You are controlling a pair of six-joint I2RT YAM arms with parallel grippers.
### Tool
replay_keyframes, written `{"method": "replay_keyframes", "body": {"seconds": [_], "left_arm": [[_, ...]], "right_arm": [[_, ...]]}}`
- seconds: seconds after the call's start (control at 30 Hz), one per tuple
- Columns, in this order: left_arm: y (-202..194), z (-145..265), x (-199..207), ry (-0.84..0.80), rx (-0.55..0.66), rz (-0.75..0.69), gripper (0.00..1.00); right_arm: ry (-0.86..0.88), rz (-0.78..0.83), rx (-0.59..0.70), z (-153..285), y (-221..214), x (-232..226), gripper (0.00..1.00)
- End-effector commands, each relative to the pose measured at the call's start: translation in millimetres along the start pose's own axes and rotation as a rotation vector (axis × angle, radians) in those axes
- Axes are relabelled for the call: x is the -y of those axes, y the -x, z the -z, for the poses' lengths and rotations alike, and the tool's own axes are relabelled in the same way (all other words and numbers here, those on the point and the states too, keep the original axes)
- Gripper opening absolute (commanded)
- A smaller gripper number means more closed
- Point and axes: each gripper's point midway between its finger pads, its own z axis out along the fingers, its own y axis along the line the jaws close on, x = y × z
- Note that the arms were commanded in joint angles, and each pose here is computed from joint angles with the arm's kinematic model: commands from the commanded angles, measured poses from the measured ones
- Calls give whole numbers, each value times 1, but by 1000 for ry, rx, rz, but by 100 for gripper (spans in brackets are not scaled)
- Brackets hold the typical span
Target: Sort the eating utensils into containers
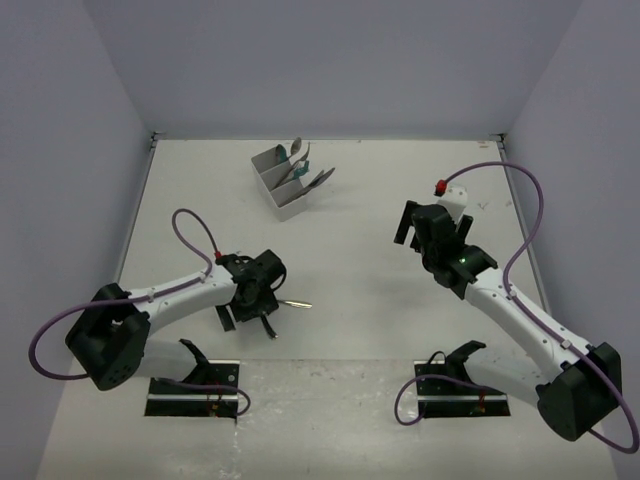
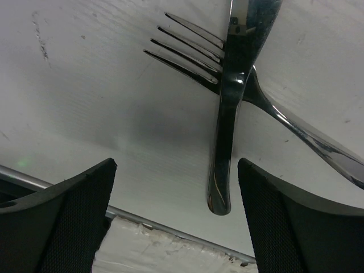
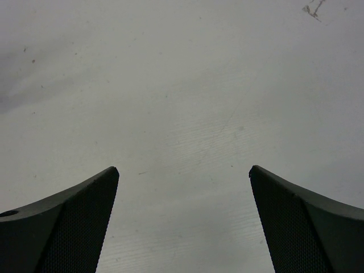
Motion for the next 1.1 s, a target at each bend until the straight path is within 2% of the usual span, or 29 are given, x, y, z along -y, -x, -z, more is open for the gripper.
{"method": "replay_keyframes", "body": {"seconds": [0.0, 0.3, 0.4, 0.53, 0.7, 0.77, 0.8, 0.83, 0.97, 1.0, 1.07], "left_arm": [[-3, -12, 27, -111, 8, 70, 88], [9, -23, 43, -182, 91, 109, 81], [7, -28, 41, -160, 85, 131, 70], [-1, -36, 31, -116, 61, 141, 48], [-12, -42, 21, -90, 23, 134, 27], [-12, -43, 20, -88, 25, 125, 23], [-12, -43, 20, -88, 21, 111, 14], [-13, -42, 22, -90, 18, 111, 10], [-13, -41, 13, -46, 12, 84, 6], [-14, -41, 12, -37, 11, 84, 0], [-15, -39, 10, -26, 2, 77, 0]], "right_arm": [[27, -38, 14, -1, 4, -6, 99], [63, -22, -6, -4, -1, -14, 99], [59, -19, -4, -4, 0, -14, 99], [53, -17, -1, -4, 0, -13, 99], [53, -20, -2, -4, 0, -12, 99], [55, -21, -2, -4, 0, -13, 99], [57, -20, -1, -3, 0, -13, 99], [55, -20, -1, -3, 0, -12, 99], [55, -29, 10, -1, 2, -11, 99], [55, -30, 13, -1, 3, -11, 99], [59, -34, 17, 0, 4, -11, 99]]}}
